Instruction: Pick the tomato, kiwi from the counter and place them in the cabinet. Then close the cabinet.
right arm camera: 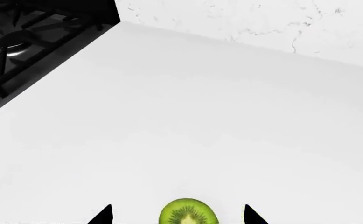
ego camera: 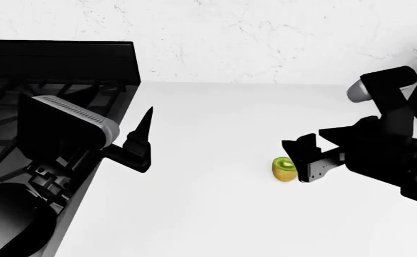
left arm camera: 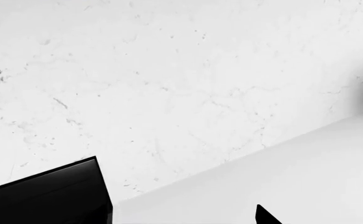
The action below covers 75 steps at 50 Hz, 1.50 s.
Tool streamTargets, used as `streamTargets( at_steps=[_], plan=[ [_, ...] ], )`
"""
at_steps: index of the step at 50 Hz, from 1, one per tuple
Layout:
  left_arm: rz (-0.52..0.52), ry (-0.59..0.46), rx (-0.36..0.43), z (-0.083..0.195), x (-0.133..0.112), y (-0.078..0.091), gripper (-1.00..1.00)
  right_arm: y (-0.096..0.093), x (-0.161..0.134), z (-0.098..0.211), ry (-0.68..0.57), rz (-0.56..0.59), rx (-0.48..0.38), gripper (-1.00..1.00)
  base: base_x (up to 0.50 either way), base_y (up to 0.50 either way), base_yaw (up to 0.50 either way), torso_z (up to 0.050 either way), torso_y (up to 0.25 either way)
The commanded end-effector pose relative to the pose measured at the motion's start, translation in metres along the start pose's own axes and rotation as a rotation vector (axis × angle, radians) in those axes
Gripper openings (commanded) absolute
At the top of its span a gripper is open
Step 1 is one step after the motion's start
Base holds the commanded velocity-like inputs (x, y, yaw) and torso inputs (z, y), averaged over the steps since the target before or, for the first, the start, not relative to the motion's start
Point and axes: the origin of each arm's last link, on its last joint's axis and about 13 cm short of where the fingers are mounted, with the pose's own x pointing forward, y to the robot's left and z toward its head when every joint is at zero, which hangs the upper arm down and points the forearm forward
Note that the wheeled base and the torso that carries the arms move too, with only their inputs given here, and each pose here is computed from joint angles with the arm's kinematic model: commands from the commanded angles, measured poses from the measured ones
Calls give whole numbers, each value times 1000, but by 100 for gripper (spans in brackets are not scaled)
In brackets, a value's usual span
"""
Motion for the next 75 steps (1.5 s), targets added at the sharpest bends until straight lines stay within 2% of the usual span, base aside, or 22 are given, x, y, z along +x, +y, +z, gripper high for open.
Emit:
streamTargets(
  at_steps=[1,24,75],
  plan=[
    [2,1,-1,-1,0,1,100,-1,9,-6,21,14,12,100,0,0,0,0,0],
    [4,1,-3,-2,0,1,100,-7,20,-11,40,-19,35,100,0,0,0,0,0],
    [13,-2,-12,-5,0,1,100,-8,41,-37,90,1,89,100,0,0,0,0,0]
  ],
)
